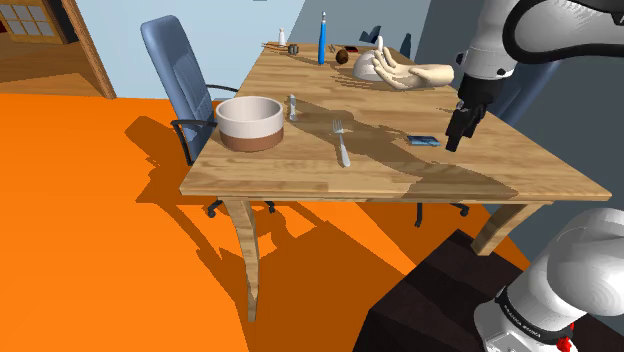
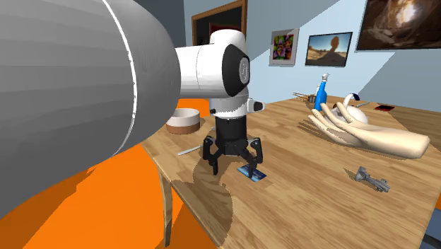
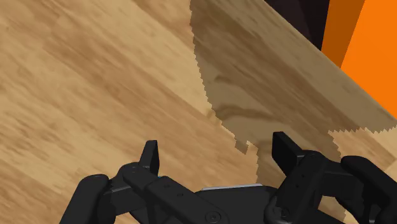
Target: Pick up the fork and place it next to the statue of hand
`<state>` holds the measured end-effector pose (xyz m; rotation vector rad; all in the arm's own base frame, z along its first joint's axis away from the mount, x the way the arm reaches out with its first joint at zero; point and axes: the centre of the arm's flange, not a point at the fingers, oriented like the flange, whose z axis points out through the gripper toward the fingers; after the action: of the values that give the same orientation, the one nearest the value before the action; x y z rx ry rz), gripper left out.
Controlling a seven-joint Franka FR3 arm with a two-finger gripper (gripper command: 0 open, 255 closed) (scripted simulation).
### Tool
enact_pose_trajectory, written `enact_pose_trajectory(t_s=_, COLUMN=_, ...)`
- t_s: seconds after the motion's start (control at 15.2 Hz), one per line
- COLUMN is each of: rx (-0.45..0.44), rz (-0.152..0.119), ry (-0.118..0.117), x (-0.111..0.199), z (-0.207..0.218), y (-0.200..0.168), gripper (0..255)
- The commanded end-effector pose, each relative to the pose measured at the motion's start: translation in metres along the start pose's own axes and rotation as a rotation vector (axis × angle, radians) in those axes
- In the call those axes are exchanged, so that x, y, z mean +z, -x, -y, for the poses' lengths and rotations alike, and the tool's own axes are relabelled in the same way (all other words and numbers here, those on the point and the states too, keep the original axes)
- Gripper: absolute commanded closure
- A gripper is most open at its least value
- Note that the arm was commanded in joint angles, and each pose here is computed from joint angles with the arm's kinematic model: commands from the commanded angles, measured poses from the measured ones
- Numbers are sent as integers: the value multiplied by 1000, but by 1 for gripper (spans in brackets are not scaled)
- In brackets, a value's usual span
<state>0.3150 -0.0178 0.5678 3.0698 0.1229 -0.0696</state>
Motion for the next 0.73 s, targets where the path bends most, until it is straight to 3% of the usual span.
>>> enact_pose_trajectory(t_s=0.0, rx=0, rz=0, ry=0, x=0, z=0, y=0, gripper=0)
enact_pose_trajectory(t_s=0.66, rx=302, rz=-38, ry=-32, x=-3, z=73, y=-100, gripper=0)
